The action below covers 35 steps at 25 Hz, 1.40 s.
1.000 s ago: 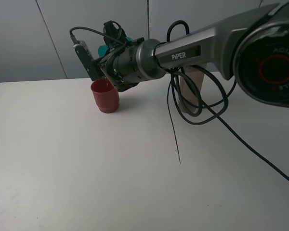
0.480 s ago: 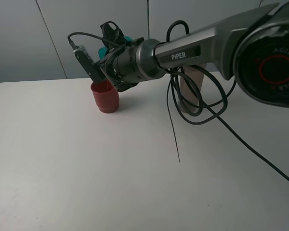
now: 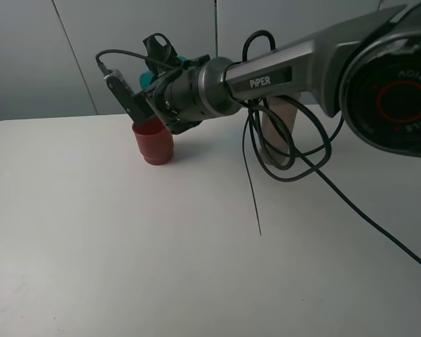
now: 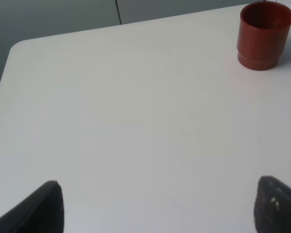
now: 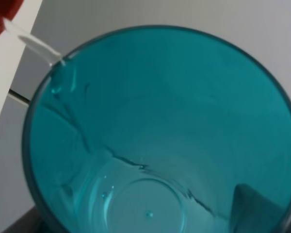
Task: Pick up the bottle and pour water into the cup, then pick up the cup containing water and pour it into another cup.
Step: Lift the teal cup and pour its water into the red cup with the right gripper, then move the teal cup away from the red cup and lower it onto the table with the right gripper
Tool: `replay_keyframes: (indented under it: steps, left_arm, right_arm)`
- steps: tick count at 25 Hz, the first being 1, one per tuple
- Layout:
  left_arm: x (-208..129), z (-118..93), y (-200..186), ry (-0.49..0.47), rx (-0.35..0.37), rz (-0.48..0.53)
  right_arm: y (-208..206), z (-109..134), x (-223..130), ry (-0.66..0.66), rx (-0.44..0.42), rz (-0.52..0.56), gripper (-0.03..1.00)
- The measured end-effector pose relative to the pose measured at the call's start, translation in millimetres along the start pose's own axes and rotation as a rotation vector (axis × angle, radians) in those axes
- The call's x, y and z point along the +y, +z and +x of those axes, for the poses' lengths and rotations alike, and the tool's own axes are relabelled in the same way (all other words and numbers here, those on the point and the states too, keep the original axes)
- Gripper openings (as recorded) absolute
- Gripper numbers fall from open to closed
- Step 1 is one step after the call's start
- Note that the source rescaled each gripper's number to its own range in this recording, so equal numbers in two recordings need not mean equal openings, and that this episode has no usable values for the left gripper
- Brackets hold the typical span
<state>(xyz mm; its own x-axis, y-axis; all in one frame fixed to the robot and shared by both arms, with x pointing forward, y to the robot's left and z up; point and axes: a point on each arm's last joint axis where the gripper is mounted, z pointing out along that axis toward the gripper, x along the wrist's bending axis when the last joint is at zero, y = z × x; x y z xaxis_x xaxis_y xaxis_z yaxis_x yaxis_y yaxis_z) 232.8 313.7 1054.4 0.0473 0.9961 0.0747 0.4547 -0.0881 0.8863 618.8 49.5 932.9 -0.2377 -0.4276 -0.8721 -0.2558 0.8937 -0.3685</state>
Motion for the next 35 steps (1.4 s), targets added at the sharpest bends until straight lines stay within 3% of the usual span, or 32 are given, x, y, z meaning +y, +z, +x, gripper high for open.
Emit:
replay_keyframes:
  steps: [8,17,21,29,35]
  left_arm:
    - [0,0,0,0.0,0.0,0.0]
    - [0,0,0,0.0,0.0,0.0]
    - [0,0,0,0.0,0.0,0.0]
    - [0,0,0,0.0,0.0,0.0]
    - [0,0,0,0.0,0.0,0.0]
  right_arm:
    - [-15,-24,-5,0.251,0.001,-0.082,0.11]
    - [-41,-54,-21,0.693,0.174,-0.218,0.11]
    - [-56,-59,-30,0.869,0.288,-0.277,0.11]
    - [-91,-35,-40,1.069,0.511,-0.372,0.11]
    - [-113,8,-41,1.171,0.508,-0.468,0.11]
